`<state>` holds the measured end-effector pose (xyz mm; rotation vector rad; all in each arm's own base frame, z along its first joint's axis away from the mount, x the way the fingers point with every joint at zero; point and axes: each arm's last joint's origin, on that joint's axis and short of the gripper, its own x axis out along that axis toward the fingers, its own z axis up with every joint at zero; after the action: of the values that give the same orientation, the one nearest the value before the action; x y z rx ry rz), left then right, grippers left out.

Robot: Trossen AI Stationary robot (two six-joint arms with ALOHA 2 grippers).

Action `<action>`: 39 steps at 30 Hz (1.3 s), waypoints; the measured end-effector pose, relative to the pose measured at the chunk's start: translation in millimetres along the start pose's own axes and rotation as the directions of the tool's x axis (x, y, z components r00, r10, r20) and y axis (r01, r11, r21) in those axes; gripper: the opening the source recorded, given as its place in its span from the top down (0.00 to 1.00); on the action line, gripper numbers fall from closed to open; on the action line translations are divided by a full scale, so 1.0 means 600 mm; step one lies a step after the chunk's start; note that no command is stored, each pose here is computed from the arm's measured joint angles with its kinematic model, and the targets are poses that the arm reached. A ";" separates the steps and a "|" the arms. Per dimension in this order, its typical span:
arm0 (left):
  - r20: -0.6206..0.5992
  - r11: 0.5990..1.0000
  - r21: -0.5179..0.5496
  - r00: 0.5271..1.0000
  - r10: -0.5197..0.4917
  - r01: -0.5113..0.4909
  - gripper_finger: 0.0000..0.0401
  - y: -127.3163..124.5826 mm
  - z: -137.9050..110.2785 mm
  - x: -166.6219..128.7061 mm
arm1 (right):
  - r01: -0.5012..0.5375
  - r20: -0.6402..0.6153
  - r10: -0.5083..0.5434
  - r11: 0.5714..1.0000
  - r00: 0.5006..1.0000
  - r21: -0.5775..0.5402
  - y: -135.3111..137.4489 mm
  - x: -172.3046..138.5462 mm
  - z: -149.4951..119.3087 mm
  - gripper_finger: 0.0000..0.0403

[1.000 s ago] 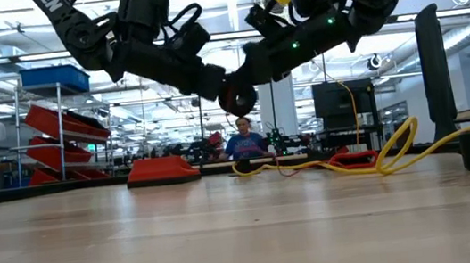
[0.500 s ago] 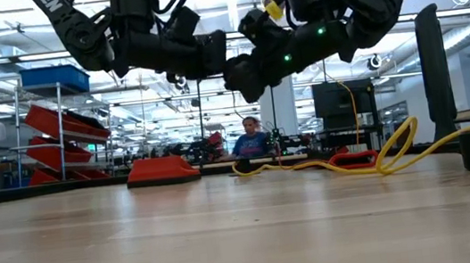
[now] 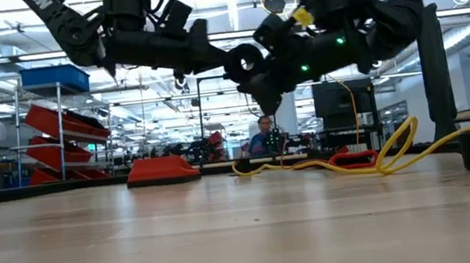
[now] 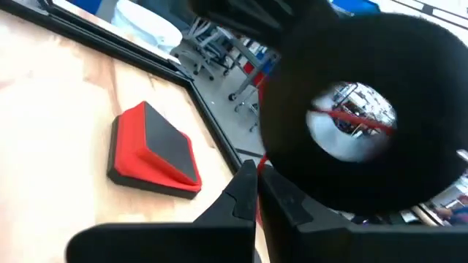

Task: Coil cords
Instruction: Coil the red wire onto spool

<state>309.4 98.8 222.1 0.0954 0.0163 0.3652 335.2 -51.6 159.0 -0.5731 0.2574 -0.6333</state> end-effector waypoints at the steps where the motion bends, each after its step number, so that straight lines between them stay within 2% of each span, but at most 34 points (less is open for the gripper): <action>1: -0.018 0.999 0.013 0.999 -0.029 0.030 0.98 0.003 0.002 -0.004 | -0.005 0.005 0.005 1.000 1.000 0.000 0.001 -0.004 -0.005 1.00; 6: -0.096 0.986 0.059 0.984 -0.150 0.156 0.98 0.010 0.010 -0.020 | -0.050 0.007 0.050 0.999 0.999 0.016 -0.001 -0.010 -0.023 1.00; 15: -0.191 0.965 0.112 0.958 -0.212 0.236 0.98 0.008 0.020 -0.043 | -0.115 -0.092 0.114 0.993 0.989 -0.006 0.003 -0.007 -0.048 0.97; 22: -0.237 0.958 0.129 0.946 -0.220 0.255 0.98 0.008 0.022 -0.052 | -0.154 -0.177 0.156 0.988 0.972 0.025 -0.007 -0.011 -0.054 0.89; 31: -0.246 0.955 0.152 0.946 -0.213 0.255 0.98 0.010 0.033 -0.064 | -0.231 -0.234 0.237 0.972 0.943 0.053 -0.012 -0.020 -0.054 0.89; 39: -0.260 0.954 0.152 0.942 -0.213 0.258 0.98 0.011 0.034 -0.068 | -0.312 -0.250 0.337 0.941 0.908 0.132 -0.007 -0.024 -0.062 0.89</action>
<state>269.8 88.4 242.9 0.2302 0.3008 0.1317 307.5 -61.2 131.9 -0.3442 0.5663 -0.3935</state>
